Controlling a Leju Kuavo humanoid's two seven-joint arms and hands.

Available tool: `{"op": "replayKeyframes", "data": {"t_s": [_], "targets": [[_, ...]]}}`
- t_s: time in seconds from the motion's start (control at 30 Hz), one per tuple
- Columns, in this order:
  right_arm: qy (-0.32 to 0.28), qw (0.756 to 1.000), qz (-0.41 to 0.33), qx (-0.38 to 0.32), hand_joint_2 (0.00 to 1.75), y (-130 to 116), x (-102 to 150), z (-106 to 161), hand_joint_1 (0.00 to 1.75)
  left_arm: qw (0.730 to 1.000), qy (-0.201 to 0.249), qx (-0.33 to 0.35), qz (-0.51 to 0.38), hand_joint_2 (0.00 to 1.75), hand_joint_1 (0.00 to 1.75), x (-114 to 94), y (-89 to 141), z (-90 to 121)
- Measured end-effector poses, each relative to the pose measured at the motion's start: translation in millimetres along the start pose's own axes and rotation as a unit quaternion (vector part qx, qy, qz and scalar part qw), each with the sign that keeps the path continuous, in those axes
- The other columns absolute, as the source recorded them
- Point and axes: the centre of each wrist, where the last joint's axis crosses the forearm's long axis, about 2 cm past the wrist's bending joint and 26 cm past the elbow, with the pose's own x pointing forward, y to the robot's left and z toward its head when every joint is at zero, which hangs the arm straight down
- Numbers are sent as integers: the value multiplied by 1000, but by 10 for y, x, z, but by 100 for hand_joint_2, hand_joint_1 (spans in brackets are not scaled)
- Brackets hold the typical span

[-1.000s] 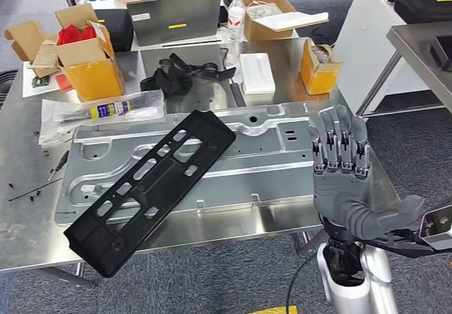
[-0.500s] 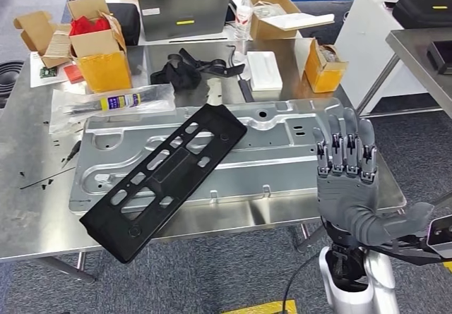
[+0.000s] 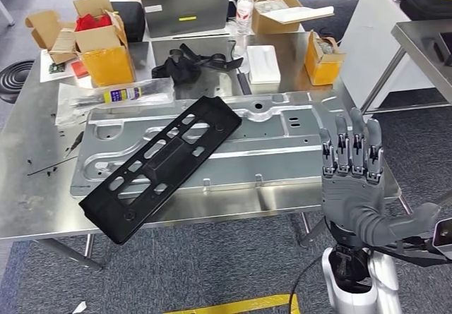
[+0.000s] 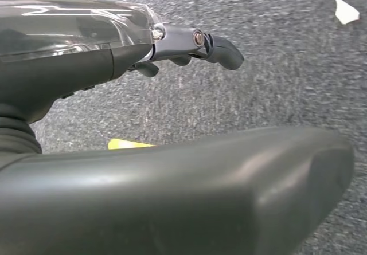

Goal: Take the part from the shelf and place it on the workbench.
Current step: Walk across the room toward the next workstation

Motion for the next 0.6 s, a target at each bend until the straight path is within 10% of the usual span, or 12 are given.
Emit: {"op": "replayKeyframes", "data": {"t_s": [0.6], "targets": [[5,1000,12,-14,0,2,22,102,0,1000,-4,5,-2,0,0,24,6,-14]]}}
